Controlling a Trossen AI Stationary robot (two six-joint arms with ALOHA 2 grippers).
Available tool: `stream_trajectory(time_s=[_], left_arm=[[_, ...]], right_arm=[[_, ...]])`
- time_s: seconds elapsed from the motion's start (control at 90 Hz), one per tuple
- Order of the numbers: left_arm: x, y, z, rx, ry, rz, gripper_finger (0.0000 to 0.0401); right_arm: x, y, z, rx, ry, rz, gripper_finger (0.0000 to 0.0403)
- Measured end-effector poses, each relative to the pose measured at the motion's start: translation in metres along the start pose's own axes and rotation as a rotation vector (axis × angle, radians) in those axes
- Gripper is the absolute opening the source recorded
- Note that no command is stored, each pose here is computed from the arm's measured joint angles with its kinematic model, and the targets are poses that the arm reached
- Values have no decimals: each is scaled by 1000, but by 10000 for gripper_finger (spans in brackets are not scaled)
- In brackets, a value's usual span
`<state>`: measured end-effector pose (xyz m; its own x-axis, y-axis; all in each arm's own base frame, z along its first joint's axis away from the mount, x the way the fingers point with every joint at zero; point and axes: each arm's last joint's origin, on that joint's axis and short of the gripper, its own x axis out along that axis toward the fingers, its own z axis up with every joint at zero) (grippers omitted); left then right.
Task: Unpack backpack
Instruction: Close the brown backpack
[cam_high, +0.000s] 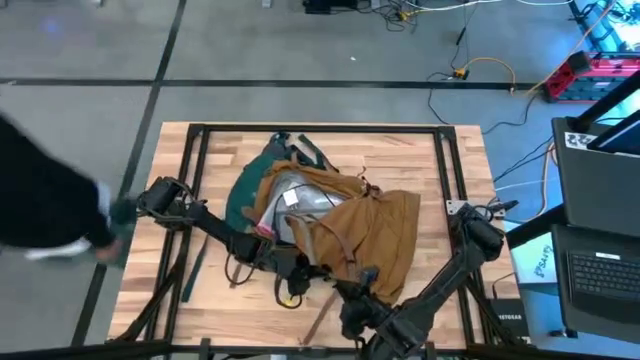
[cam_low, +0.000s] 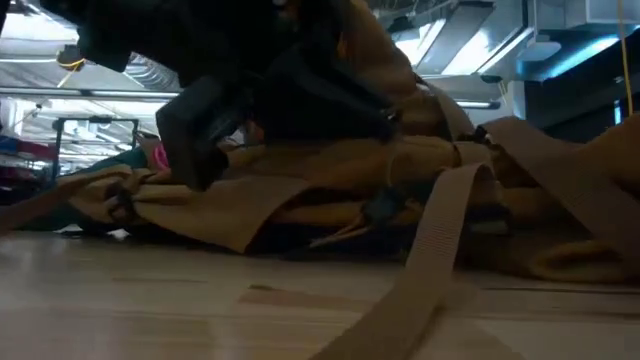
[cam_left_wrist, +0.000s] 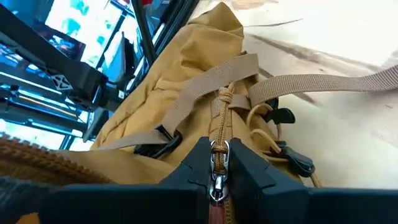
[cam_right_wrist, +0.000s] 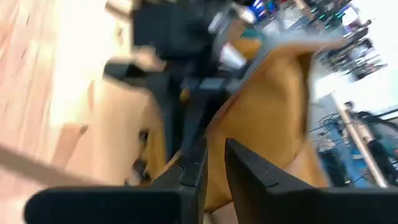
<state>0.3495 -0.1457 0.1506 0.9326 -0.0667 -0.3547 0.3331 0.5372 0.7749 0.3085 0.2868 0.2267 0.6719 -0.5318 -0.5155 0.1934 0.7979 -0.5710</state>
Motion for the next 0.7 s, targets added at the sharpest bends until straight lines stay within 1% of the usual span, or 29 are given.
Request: stream_trajectory(time_s=[0.067,0.133,0.278,0.533,0.6,0.7], left_arm=[[0,0,0,-4,0,0,15],[0,1,0,-10,0,2,15],[0,1,0,-9,-5,10,15],[0,4,1,-16,-19,28,15],[0,4,2,-18,-25,33,15],[0,4,2,-21,-38,30,15]], right_arm=[[10,9,-13,4,28,35,45],[21,17,-26,13,55,67,57],[39,26,-50,23,69,73,109],[60,26,-58,104,30,24,201],[67,24,-57,134,30,20,211],[79,18,-56,156,47,7,212]])
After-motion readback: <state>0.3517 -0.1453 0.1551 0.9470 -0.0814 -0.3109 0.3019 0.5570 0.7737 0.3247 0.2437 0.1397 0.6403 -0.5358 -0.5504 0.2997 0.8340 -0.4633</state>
